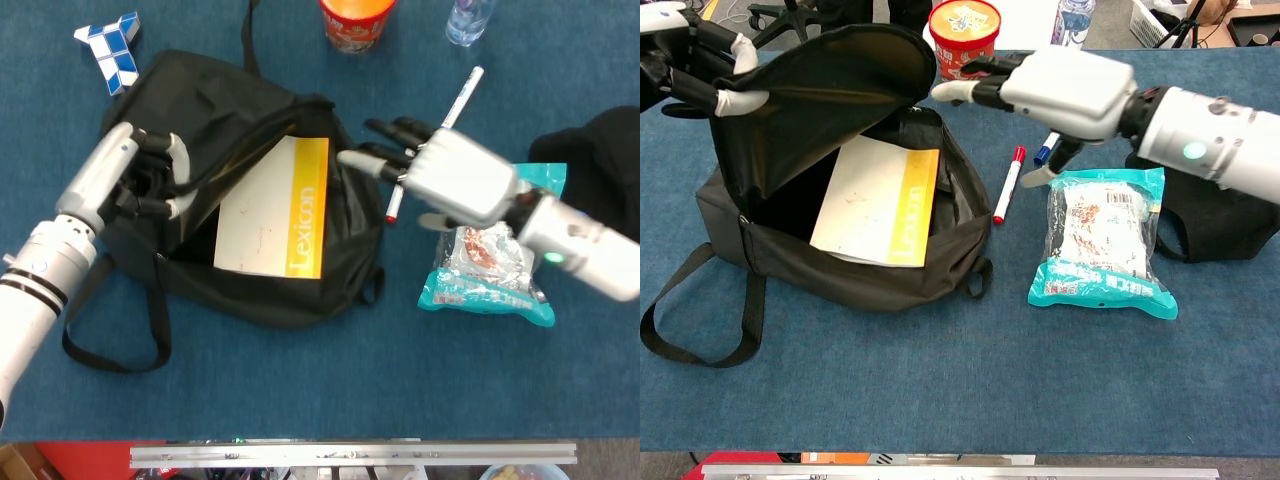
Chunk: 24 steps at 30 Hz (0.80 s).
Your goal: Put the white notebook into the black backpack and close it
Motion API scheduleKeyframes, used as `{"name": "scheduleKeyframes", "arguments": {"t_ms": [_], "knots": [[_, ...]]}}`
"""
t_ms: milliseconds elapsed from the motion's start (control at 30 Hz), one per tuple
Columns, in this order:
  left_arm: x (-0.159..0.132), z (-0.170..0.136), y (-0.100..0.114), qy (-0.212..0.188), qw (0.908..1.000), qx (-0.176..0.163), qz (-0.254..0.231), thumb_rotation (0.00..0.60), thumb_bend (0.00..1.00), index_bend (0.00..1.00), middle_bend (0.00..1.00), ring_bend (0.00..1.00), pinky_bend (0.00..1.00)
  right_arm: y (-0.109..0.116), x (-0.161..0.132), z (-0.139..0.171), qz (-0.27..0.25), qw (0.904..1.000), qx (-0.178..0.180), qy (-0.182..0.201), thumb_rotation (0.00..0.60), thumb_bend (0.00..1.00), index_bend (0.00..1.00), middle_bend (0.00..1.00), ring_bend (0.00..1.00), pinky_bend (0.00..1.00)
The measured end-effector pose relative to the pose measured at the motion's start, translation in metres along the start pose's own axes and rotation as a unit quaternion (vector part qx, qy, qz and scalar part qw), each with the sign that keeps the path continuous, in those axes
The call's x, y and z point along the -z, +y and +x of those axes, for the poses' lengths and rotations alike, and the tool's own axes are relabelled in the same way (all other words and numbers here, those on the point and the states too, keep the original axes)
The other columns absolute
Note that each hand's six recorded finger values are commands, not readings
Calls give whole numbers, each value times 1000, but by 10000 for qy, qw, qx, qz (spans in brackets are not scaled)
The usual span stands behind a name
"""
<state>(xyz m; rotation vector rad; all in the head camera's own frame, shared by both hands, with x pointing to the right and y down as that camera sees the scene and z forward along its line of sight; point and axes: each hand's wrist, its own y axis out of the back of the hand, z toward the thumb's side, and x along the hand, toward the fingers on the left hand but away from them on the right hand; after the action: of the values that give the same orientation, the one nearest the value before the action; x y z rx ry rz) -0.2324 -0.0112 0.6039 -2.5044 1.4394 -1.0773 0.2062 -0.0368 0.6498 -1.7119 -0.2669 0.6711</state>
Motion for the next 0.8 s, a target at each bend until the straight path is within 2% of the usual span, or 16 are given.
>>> {"name": "scheduleKeyframes", "arguments": {"t_ms": [200, 300, 367, 467, 533, 633, 700, 800], "knots": [[3, -4, -17, -49, 9980, 448, 440, 600, 378, 542, 629, 572, 829, 33, 29, 56, 178, 9988, 295, -338, 600, 75, 7, 229, 64, 197], [5, -7, -27, -47, 9947, 758, 691, 600, 376, 393, 531, 474, 674, 46, 41, 80, 221, 9974, 398, -555, 600, 75, 7, 230, 64, 197], [7, -8, -33, -20, 9921, 958, 808, 600, 376, 226, 447, 398, 572, 50, 49, 92, 242, 9964, 421, -697, 600, 75, 7, 230, 64, 198], [9, -11, -42, 44, 9871, 1308, 927, 600, 375, 48, 376, 336, 488, 54, 58, 107, 238, 9947, 429, -901, 600, 75, 7, 230, 64, 198], [11, -14, -48, 119, 9831, 1560, 948, 600, 375, 4, 354, 309, 444, 55, 64, 114, 238, 9935, 457, -1016, 600, 75, 7, 230, 64, 199], [15, -17, -55, 239, 9767, 1899, 971, 600, 376, 0, 316, 278, 406, 55, 72, 123, 236, 9917, 481, -1172, 600, 75, 7, 230, 64, 200], [16, -17, -57, 284, 9736, 2042, 978, 600, 376, 0, 289, 257, 383, 54, 76, 127, 222, 9906, 497, -1254, 600, 75, 7, 230, 64, 200], [17, -14, -57, 259, 9732, 2069, 972, 600, 359, 0, 195, 176, 308, 53, 80, 132, 230, 9897, 501, -1320, 600, 75, 7, 230, 64, 201]]}}
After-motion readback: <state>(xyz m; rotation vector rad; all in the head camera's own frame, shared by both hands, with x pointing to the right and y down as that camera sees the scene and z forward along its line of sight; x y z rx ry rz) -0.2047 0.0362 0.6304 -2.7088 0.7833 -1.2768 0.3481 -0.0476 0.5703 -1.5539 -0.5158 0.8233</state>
